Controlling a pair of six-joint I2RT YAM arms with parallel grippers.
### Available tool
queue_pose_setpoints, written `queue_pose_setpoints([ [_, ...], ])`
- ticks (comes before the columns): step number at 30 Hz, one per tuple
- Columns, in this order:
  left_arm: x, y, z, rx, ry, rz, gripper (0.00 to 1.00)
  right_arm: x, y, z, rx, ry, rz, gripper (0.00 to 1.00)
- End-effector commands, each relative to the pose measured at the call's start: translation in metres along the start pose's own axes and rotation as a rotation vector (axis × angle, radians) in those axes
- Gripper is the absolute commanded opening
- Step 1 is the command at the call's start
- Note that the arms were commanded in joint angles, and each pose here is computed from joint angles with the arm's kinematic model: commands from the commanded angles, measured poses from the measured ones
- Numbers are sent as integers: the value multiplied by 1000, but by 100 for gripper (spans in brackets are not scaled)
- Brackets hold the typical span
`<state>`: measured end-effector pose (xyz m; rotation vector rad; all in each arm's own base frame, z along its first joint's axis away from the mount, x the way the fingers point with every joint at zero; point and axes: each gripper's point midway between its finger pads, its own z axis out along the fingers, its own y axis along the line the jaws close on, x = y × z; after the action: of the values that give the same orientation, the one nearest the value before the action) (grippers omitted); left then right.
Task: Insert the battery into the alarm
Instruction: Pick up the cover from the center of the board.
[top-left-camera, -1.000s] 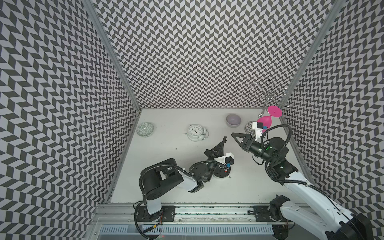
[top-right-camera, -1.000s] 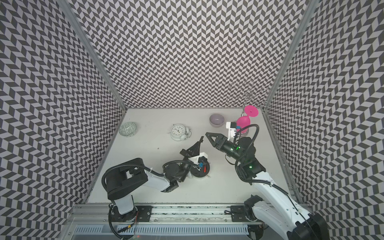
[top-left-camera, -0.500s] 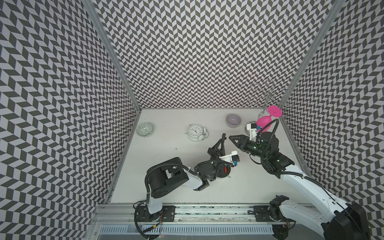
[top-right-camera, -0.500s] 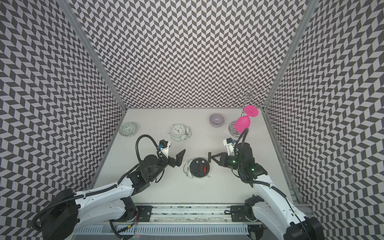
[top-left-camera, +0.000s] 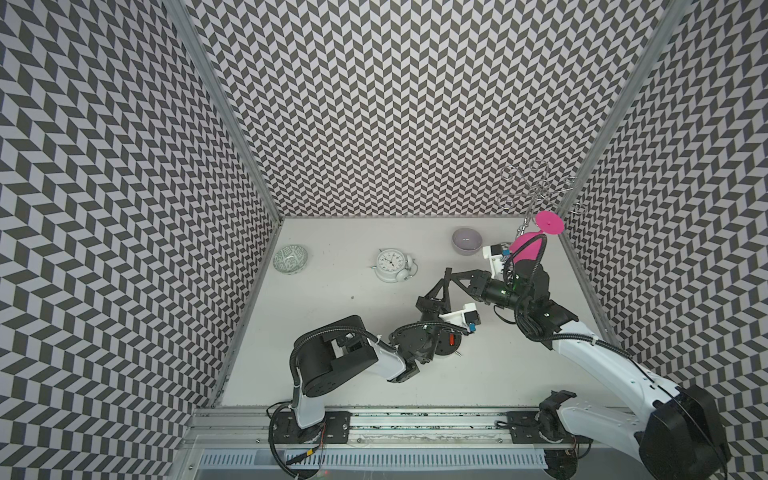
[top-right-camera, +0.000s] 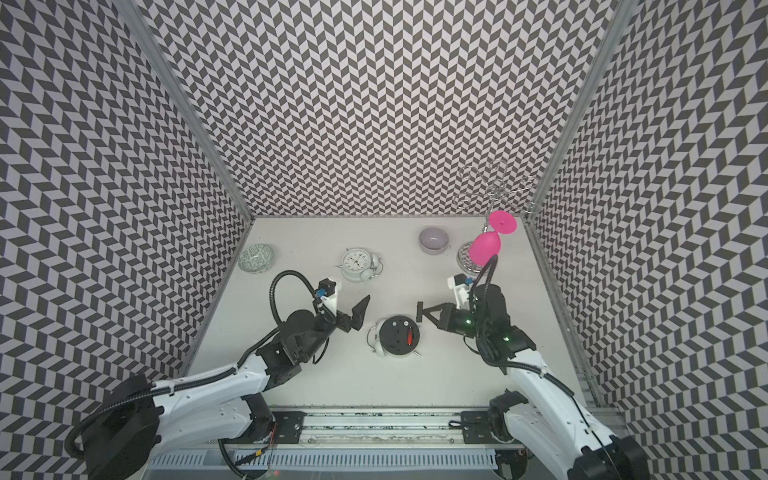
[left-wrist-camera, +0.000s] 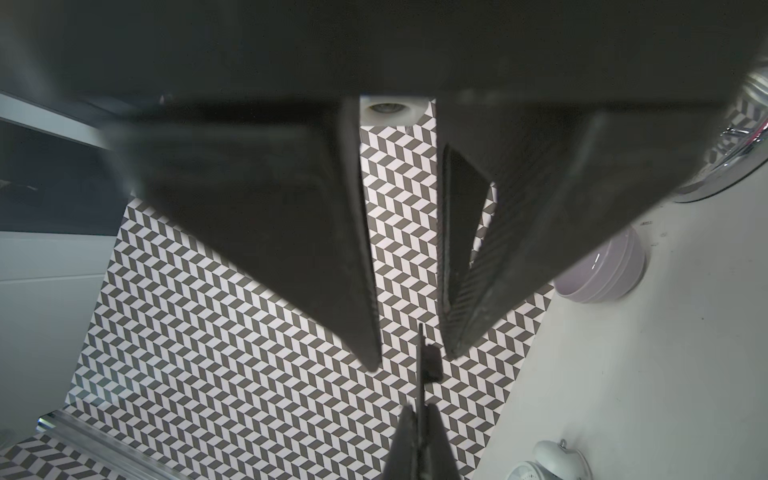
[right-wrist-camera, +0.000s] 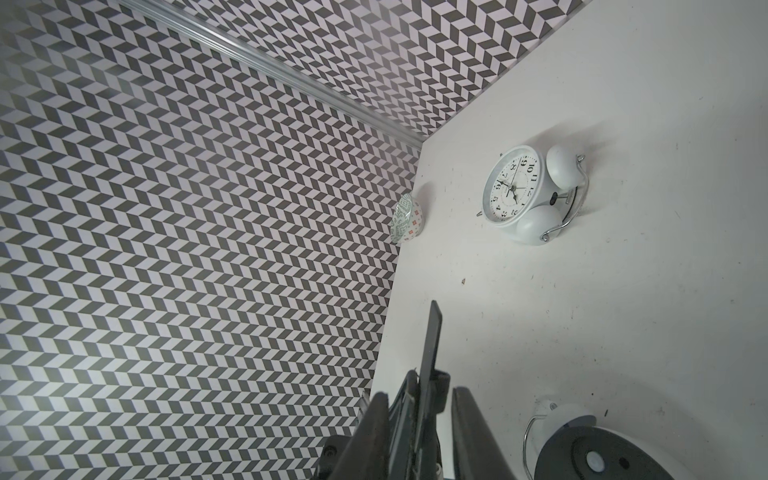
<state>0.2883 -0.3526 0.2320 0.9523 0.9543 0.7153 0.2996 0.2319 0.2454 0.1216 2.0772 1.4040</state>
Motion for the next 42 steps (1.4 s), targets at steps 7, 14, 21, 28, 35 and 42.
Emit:
queue_pose_setpoints([
  [7,-8,63,-10,-234,-52,-218,0,-14,22,0,-64,-30,-40,17],
  [14,-7,61,-9,-232,-48,-209,0,-11,18,3,-56,-14,-27,10],
  [21,-8,62,-9,-232,-49,-210,0,-12,17,2,-50,-18,-27,0],
  [28,-6,61,-12,-227,-39,-236,51,-16,20,-3,-48,-50,-44,0],
  [35,-6,51,-24,-185,-46,-297,69,-22,15,-6,-18,-93,-48,0],
  [42,27,33,-47,-88,12,-438,77,-39,-2,-21,75,-164,-74,0],
])
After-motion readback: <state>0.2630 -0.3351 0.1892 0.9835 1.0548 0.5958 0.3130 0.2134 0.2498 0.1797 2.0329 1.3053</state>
